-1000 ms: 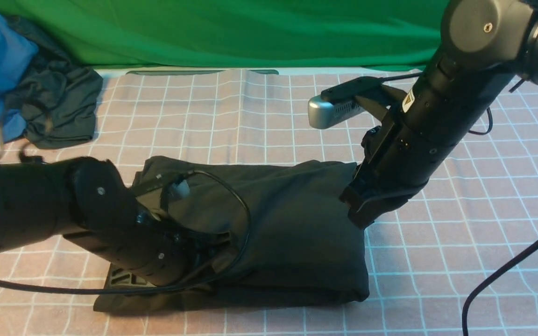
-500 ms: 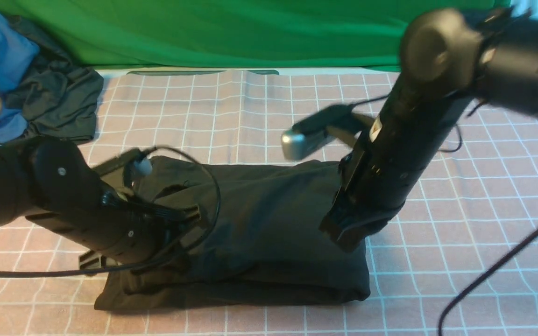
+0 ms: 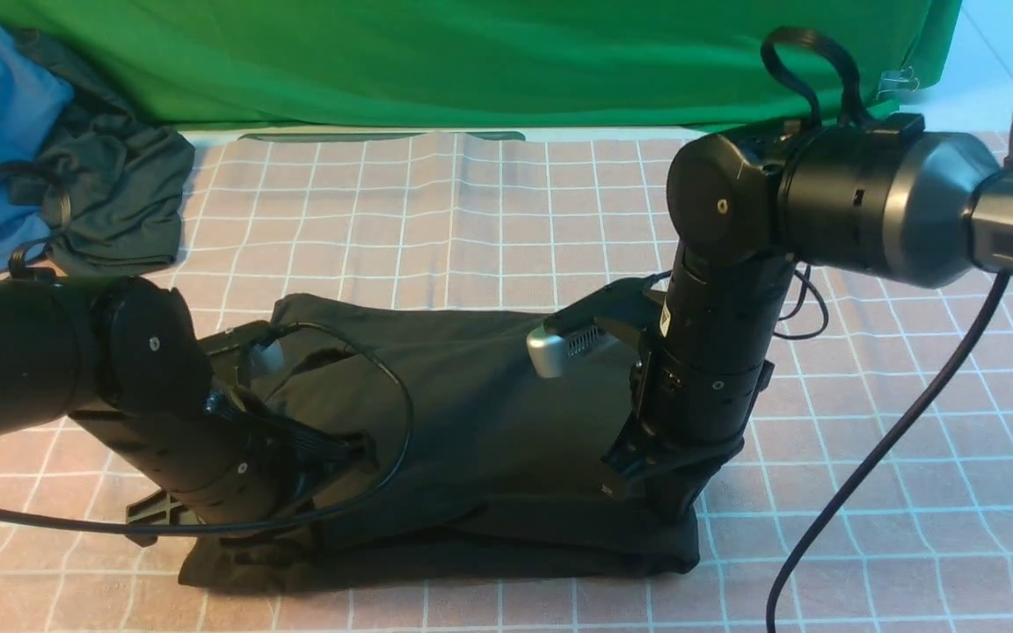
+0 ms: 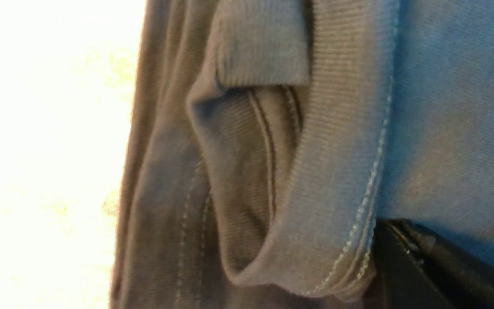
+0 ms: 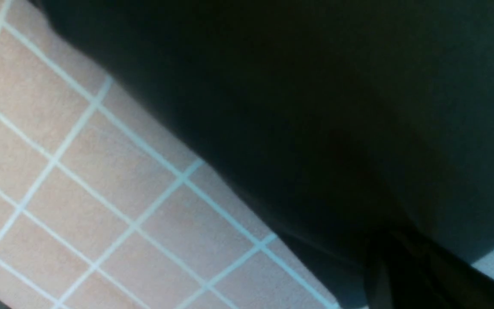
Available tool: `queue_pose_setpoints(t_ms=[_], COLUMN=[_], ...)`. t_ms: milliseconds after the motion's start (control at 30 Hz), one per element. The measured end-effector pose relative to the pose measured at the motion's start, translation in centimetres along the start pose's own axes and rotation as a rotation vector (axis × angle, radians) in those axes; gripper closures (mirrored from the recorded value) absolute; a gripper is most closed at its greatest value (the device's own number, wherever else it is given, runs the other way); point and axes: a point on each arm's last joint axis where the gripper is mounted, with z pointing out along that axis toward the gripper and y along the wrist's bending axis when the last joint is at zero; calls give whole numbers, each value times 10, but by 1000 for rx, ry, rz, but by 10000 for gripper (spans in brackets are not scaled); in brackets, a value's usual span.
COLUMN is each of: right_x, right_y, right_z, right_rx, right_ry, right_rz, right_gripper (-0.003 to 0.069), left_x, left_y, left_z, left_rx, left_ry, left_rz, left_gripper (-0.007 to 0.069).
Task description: Fold a long-sleeved shirt over a pink coffee tablecloth.
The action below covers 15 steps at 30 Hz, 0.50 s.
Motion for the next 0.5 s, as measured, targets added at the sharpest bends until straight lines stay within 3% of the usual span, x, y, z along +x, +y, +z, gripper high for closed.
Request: queue_pose_setpoints(t_ms=[333, 500], right_x=[5, 6], right_y=[-4, -3], right_z=[17, 12], right_rx=[11, 16], right_ry=[40, 24], right_rz=[6, 4], right_gripper=[620, 620], left_x=[-5, -13], left_y=[15, 36], left_z=[-2, -12], left_rx=[-67, -87], left_ry=[-6, -28], left_rz=[-80, -148], left_gripper=[611, 611])
